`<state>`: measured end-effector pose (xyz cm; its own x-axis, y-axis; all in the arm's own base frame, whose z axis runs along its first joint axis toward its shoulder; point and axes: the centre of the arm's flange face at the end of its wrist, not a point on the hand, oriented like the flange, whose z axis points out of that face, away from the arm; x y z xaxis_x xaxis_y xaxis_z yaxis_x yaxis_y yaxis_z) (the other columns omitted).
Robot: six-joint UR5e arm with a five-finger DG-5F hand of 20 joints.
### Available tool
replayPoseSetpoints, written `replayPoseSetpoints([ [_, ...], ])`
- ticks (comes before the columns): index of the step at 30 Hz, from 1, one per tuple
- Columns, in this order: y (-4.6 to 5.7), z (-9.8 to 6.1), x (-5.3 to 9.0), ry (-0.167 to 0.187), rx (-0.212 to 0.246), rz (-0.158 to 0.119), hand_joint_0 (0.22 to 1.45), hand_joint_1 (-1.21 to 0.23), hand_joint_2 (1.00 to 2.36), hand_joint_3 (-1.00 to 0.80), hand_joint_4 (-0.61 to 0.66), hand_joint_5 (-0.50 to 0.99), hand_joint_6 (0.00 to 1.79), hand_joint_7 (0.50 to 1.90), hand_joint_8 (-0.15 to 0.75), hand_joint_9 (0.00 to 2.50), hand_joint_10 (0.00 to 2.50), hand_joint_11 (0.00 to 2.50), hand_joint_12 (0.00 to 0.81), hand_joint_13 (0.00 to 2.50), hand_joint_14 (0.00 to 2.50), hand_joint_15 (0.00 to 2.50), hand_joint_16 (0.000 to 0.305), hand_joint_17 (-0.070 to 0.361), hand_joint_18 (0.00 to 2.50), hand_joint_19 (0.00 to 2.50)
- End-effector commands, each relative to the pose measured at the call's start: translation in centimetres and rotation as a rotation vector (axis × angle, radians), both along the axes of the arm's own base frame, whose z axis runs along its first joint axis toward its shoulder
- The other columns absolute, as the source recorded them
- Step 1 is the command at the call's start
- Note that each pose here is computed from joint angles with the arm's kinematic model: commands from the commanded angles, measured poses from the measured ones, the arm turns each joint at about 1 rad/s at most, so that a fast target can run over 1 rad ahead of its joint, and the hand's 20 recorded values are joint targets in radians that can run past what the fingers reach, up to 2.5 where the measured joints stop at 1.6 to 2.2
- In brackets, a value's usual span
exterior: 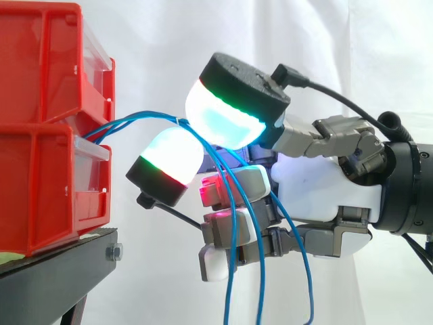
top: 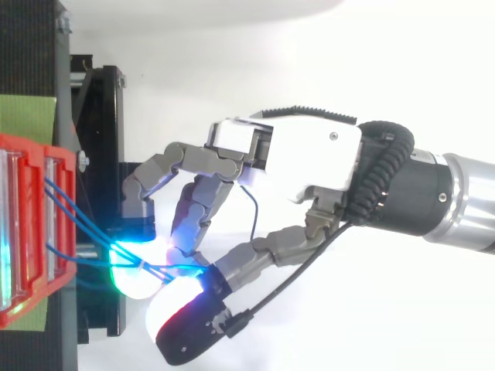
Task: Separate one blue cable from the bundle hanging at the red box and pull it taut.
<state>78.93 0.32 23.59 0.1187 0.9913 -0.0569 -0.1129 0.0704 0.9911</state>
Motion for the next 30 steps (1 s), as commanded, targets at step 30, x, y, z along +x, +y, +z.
replayPoseSetpoints([
  [30,-0.22,0.0,0.0,0.0,0.0,-0.001,0.58,-0.8,1.0,-0.5,0.08,-0.15,0.95,1.02,0.36,1.28,0.02,1.3,0.368,1.21,0.03,0.99,0.047,0.106,0.92,0.76],
])
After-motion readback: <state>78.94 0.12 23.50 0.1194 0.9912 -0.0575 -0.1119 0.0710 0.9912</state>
